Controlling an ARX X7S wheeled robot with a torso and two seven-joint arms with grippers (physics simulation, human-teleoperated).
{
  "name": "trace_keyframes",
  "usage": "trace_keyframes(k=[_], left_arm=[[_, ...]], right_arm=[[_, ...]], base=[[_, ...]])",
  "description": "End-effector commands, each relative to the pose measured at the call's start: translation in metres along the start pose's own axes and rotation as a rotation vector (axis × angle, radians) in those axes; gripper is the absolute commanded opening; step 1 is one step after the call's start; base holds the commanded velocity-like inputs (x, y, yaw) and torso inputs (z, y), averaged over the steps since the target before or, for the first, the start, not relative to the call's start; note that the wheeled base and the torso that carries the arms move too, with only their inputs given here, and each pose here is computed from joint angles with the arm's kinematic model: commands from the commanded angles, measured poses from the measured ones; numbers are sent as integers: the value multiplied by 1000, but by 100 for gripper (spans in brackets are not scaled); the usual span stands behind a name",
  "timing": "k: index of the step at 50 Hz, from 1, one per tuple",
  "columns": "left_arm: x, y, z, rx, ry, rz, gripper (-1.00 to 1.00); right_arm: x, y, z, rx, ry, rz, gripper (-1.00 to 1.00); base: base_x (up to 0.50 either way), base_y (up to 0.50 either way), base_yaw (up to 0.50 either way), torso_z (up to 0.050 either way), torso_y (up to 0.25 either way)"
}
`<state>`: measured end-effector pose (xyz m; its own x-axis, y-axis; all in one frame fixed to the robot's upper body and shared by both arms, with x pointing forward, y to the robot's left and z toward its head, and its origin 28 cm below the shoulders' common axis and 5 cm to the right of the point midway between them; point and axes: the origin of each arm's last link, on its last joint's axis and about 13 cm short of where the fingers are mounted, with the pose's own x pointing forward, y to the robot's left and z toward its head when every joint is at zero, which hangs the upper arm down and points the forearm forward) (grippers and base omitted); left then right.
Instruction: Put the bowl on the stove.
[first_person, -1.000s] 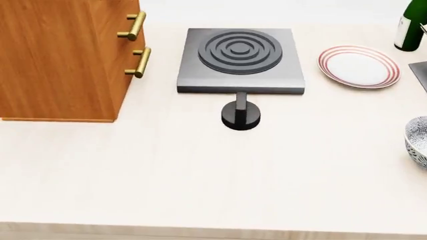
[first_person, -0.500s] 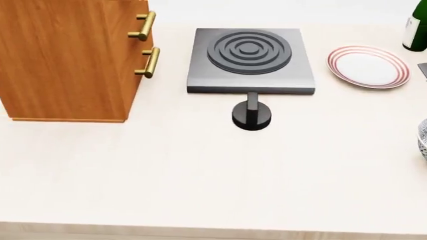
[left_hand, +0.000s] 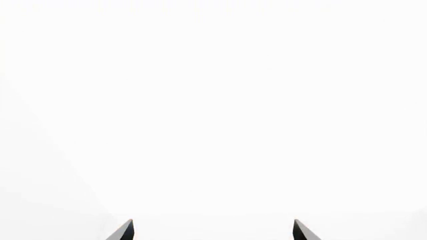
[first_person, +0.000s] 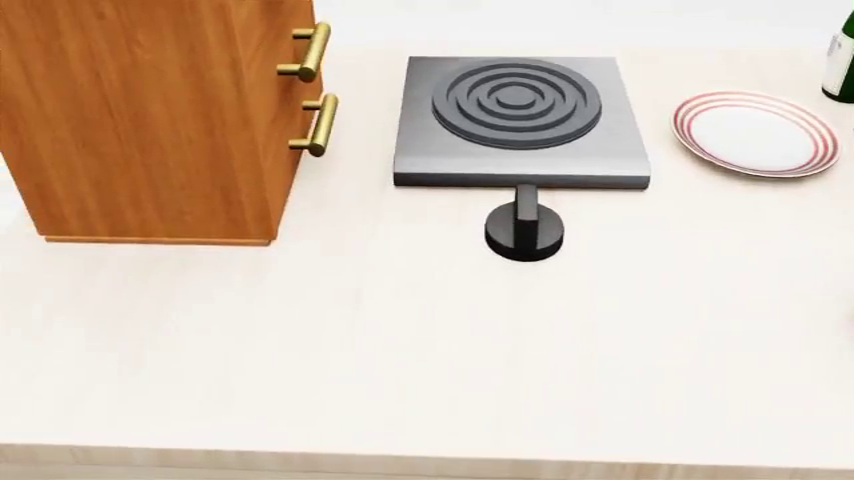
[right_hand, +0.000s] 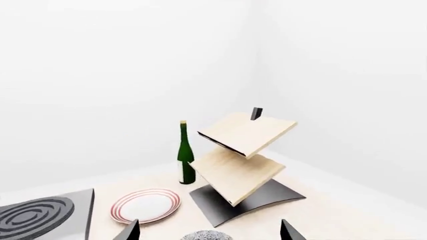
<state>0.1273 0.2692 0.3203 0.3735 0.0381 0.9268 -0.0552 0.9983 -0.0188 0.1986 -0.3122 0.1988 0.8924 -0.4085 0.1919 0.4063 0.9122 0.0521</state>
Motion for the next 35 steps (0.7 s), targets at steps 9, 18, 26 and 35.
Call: trace_keyframes(k=[9, 18, 26, 35], left_arm=[[0, 1, 0, 2, -24, -3, 100], [0, 1, -1, 1, -20, -3, 100], [0, 2, -1, 2, -19, -3, 100], [-1, 1, -2, 1, -16, -4, 100]], right_arm=[[-2, -4, -1, 39, -8, -2, 100], [-3, -3, -1, 32, -3, 6, 100], [-4, -2, -2, 23, -2, 20, 100], [-5, -2, -3, 20, 3, 20, 100]], base=[[453, -148, 0, 0, 0], [478, -160, 0, 0, 0], [492, -70, 0, 0, 0], [500, -14, 0, 0, 2]])
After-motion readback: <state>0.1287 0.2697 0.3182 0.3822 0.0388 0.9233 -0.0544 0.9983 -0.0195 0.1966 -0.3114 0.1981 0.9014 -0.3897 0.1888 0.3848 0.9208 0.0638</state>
